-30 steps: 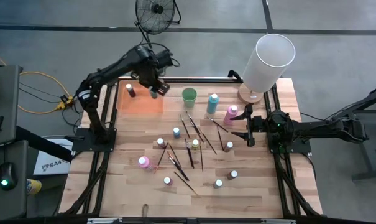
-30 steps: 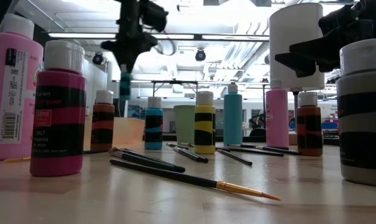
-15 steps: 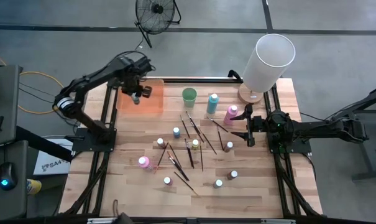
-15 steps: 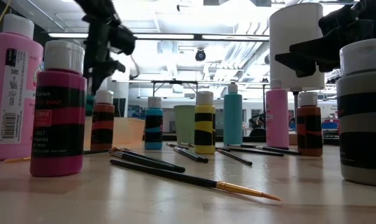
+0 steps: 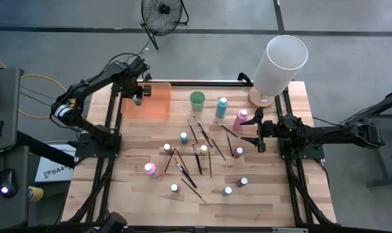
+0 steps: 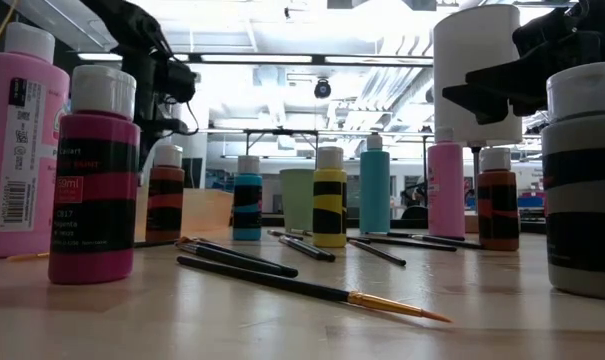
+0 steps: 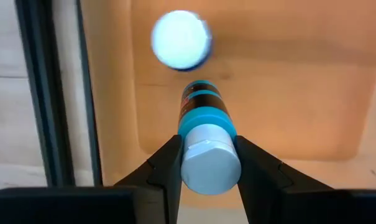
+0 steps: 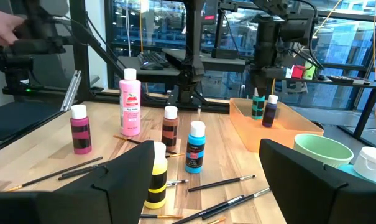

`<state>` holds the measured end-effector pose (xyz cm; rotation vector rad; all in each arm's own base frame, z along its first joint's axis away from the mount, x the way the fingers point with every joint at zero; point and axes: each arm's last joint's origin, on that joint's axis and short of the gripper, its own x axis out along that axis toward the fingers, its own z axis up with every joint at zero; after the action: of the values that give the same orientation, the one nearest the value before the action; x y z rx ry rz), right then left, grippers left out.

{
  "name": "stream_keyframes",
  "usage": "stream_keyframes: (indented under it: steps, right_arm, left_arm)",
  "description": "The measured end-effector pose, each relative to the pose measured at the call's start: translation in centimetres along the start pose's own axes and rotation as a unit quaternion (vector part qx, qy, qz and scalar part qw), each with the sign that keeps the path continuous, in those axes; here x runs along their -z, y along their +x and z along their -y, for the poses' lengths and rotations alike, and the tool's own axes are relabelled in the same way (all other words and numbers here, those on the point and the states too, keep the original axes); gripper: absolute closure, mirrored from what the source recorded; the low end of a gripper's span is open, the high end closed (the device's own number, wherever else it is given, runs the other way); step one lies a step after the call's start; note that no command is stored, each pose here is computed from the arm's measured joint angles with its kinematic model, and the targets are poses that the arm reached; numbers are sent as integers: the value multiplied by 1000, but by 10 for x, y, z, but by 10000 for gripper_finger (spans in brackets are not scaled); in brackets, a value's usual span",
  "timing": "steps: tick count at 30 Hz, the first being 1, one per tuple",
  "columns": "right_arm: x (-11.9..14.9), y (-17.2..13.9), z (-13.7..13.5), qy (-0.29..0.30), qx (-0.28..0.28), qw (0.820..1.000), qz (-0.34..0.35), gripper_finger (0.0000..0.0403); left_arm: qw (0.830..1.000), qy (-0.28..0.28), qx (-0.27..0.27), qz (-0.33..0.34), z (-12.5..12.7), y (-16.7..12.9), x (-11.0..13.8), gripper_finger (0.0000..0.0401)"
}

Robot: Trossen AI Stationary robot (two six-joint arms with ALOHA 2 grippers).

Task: Pick & Place Paint Supplies
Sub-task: Put the light blue paint bottle into the orange bin

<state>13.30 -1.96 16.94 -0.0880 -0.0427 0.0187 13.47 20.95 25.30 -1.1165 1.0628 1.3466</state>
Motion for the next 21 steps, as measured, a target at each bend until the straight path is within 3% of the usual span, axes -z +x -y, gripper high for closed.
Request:
stream_keyframes:
  steps: [21]
  right_arm:
    - [0,0,0,0,0,1000,0,117]
  left_arm:
    - [997,-78,3,4,-4,5,-6,286]
